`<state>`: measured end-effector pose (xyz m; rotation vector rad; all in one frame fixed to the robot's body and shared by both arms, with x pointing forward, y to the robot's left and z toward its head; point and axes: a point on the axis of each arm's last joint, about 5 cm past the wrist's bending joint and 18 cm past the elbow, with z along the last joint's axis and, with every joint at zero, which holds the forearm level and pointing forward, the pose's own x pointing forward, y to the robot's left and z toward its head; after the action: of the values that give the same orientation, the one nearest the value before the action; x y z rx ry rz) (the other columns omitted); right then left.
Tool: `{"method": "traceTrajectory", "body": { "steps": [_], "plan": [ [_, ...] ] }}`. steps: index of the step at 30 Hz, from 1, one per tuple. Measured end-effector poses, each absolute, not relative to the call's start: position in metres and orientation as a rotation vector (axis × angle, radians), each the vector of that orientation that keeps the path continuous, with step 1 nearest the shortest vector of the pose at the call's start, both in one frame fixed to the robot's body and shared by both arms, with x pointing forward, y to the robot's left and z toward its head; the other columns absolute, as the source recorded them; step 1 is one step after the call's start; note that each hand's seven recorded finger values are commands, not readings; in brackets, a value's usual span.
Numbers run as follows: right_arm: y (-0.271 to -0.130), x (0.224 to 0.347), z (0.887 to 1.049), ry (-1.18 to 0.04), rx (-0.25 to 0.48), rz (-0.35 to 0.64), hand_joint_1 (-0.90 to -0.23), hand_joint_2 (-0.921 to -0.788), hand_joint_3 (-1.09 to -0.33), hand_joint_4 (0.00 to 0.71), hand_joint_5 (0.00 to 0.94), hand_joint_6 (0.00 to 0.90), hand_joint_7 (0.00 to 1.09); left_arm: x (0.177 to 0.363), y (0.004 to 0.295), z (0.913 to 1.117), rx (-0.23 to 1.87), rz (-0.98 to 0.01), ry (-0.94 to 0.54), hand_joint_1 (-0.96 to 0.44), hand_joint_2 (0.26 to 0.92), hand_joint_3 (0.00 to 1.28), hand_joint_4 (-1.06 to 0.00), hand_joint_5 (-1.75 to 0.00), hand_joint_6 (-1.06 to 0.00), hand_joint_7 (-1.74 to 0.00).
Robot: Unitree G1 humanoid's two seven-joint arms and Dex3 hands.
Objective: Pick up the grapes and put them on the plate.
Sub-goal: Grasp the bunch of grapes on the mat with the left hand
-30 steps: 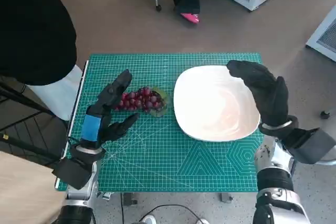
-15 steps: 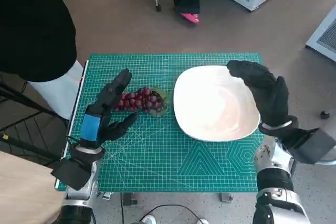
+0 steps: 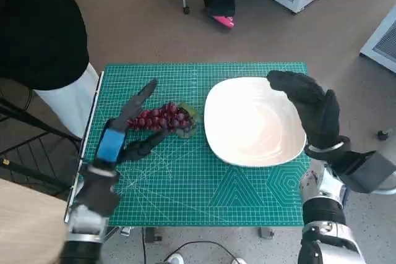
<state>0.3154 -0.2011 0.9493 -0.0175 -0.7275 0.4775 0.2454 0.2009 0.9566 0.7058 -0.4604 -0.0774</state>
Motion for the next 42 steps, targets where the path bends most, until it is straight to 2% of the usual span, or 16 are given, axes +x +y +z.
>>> {"method": "traceTrajectory", "body": {
  "steps": [6, 11, 15, 25, 42],
  "plan": [
    [-0.201, 0.315, 0.949, -0.726, -0.018, 0.478, -0.426, -0.921, -0.553, 0.242, 0.001, 0.226, 0.00, 0.250, 0.199, 0.984, 0.942, -0.038, -0.351, -0.45, 0.801, 0.00, -0.13, 0.00, -0.28, -0.01],
    [-0.199, 0.316, 0.949, -0.723, -0.019, 0.483, -0.425, -0.921, -0.553, 0.243, 0.001, 0.226, 0.00, 0.259, 0.191, 1.004, 1.033, -0.036, -0.266, -0.42, 0.787, 0.00, -0.12, 0.00, -0.29, -0.01],
    [-0.199, 0.316, 0.948, -0.721, -0.020, 0.485, -0.425, -0.921, -0.552, 0.243, 0.001, 0.227, 0.00, 0.266, 0.183, 1.012, 1.068, -0.058, -0.194, -0.40, 0.787, 0.00, -0.11, 0.00, -0.28, 0.00],
    [-0.199, 0.316, 0.949, -0.723, -0.021, 0.482, -0.425, -0.921, -0.553, 0.244, 0.001, 0.229, 0.00, 0.284, 0.168, 1.008, 1.141, -0.133, -0.037, -0.41, 0.790, 0.00, -0.10, 0.00, -0.26, 0.00],
    [-0.199, 0.316, 0.949, -0.726, -0.020, 0.478, -0.423, -0.921, -0.549, 0.246, 0.001, 0.234, 0.01, 0.310, 0.160, 0.995, 1.195, -0.193, 0.114, -0.41, 0.790, 0.00, -0.08, 0.00, -0.25, 0.00]
  ]
}}
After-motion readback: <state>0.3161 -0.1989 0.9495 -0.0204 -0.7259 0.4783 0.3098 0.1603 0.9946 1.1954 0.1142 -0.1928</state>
